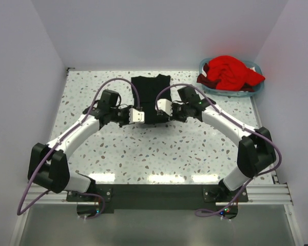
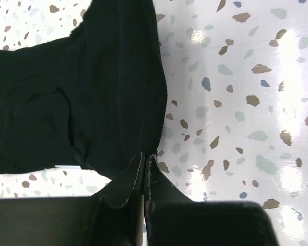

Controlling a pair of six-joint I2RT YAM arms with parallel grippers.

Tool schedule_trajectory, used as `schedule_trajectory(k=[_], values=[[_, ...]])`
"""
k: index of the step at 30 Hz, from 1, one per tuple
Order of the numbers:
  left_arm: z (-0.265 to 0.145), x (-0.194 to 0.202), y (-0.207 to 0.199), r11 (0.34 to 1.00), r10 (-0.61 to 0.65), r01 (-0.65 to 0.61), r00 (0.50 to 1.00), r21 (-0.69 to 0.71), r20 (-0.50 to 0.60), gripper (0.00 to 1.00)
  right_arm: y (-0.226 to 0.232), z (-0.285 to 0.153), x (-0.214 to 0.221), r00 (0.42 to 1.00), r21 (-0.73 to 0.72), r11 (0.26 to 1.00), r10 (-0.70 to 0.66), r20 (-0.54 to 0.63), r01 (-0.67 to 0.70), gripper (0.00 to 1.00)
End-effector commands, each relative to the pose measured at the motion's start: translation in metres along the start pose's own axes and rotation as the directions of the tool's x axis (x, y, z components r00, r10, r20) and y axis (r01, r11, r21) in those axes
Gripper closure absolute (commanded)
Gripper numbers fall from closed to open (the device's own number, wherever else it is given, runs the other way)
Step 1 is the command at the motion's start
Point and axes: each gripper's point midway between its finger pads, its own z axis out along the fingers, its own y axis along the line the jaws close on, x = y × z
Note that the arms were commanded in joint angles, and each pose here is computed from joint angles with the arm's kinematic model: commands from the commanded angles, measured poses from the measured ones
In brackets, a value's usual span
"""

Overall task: Fold and stack the t-shirts
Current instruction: Fold the tshirt

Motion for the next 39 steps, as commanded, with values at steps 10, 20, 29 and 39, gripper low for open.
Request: schedule_trajectory(k=[10, 20, 29, 39], values=[[-0.048, -0.056, -0.115, 0.944, -0.081, 0.045, 0.992, 0.328, 0.098, 1.00, 0.095, -0.076, -0.017, 0.998, -0.194, 0.981, 0.007, 0.066, 0.006, 1.00], [-0.071, -0.098, -0.106, 0.937, -0.205, 0.157, 0.970, 0.313, 0.127, 1.00, 0.109, -0.111, -0.031, 0.997, -0.240, 0.971, 0.037, 0.072, -0.018, 1.00], [-0.014, -0.032, -0.022, 0.929, -0.311, 0.296, 0.950, 0.221, 0.033, 1.00, 0.023, -0.033, -0.001, 0.987, -0.273, 0.951, 0.156, 0.028, -0.143, 1.00], [0.053, 0.051, 0.027, 0.866, -0.477, 0.483, 0.876, 0.129, -0.079, 1.00, -0.004, 0.052, 0.033, 0.945, -0.351, 0.878, 0.318, -0.080, -0.325, 1.00]])
